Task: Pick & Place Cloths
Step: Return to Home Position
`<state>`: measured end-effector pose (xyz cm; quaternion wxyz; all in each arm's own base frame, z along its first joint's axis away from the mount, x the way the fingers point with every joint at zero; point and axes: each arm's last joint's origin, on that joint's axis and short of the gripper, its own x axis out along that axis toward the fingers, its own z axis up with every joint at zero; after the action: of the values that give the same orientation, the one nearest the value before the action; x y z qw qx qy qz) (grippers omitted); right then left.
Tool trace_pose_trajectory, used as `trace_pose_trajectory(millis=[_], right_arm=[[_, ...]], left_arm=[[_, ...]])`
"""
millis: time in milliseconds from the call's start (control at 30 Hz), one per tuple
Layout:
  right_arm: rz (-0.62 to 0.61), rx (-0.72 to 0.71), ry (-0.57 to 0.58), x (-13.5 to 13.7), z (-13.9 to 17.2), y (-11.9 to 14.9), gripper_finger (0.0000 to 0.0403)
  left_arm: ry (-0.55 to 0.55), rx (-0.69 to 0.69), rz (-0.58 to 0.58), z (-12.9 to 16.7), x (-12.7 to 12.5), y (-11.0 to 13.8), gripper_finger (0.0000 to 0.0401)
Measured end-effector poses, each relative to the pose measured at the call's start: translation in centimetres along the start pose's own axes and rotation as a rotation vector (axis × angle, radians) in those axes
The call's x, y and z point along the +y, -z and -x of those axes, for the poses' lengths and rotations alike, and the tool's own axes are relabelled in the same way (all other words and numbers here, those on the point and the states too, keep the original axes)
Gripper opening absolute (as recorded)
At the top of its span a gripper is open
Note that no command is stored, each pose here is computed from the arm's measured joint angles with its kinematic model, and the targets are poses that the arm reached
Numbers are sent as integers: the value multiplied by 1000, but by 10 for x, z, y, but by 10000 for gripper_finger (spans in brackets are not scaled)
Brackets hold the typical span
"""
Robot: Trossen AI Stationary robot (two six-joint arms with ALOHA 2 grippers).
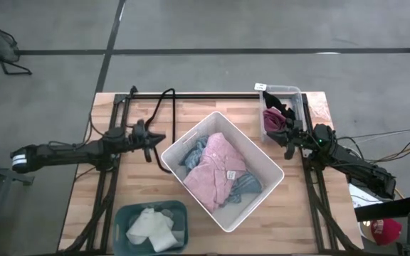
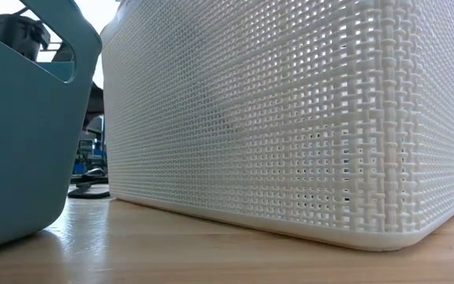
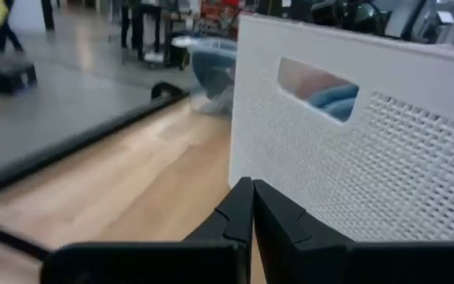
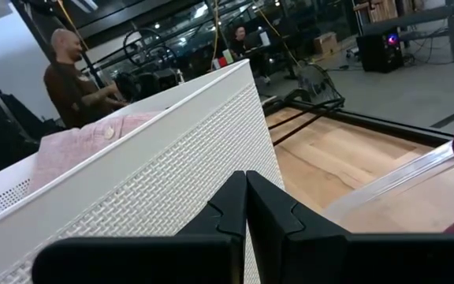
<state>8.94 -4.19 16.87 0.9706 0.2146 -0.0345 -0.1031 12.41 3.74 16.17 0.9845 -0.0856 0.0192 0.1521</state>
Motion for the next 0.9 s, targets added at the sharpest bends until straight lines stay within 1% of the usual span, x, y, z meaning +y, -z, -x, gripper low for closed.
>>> trace_pose_trajectory(millis=[67,167,267,467,600,700,900], right_arm=[[0,0,0,0,0,0,8],[0,0,0,0,0,0,8],[0,0,0,0,0,0,8],[0,0,0,0,0,0,8],[0,1,0,0,0,0,8],[0,1,0,0,0,0,8],[0,1,0,0,0,0,8]], left_arm=[[4,-24,-53,0,0,-2,14],[7,-103,-112,1,-1,-9,14],[-42,-167,-131,2,-1,-15,14],[-105,-198,-151,3,1,-18,14],[-141,-191,-154,2,2,-17,14],[-143,-164,-149,2,2,-14,14],[-143,-159,-149,2,2,-14,14]])
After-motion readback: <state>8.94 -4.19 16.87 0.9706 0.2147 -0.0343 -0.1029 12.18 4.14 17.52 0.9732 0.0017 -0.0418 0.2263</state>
